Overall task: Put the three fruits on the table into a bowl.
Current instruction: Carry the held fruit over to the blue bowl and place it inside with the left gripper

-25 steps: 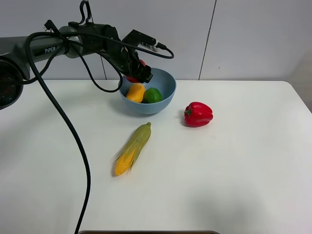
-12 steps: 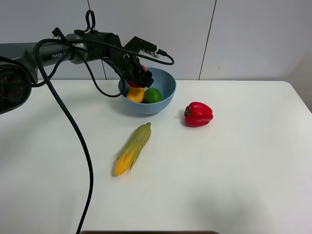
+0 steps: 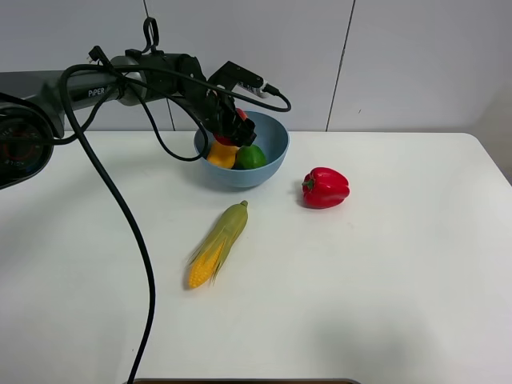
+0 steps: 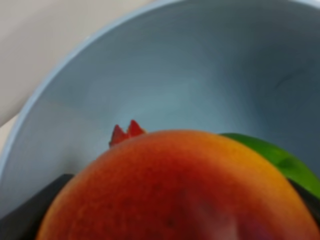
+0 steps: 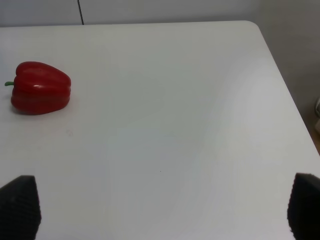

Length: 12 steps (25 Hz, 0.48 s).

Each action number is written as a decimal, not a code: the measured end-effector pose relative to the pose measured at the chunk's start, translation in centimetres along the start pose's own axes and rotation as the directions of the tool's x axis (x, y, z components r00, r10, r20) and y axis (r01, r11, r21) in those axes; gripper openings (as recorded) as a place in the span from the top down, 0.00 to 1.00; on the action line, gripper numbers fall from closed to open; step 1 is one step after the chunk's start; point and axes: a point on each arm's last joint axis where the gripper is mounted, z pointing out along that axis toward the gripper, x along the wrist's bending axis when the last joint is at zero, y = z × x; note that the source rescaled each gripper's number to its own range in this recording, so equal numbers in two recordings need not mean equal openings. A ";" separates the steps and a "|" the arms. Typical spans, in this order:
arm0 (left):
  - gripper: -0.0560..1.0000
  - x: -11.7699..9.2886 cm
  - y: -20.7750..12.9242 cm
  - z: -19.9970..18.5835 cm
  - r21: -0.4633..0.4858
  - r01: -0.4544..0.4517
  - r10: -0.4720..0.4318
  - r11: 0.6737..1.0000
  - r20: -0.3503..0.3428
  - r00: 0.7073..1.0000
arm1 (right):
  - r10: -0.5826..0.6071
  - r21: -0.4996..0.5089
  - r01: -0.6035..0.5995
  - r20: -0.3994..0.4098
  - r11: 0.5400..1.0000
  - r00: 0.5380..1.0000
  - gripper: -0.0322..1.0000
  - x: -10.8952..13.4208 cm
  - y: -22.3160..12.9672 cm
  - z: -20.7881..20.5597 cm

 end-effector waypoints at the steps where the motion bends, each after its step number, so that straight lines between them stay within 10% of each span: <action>1: 0.53 -0.1 0.0 0.0 0.000 -0.001 0.001 1.000 0.001 1.000 | 0.000 0.000 0.000 0.000 1.000 1.000 0.00 0.0 0.0 0.0; 5: 0.08 -0.2 0.1 0.0 0.000 -0.012 0.012 1.000 0.000 1.000 | 0.000 0.000 0.000 0.000 1.000 1.000 0.00 0.0 0.0 0.0; 12: 0.03 -0.3 0.1 0.0 -0.007 -0.015 0.015 1.000 -0.002 1.000 | 0.000 0.000 0.000 0.000 1.000 1.000 0.00 0.0 0.0 0.0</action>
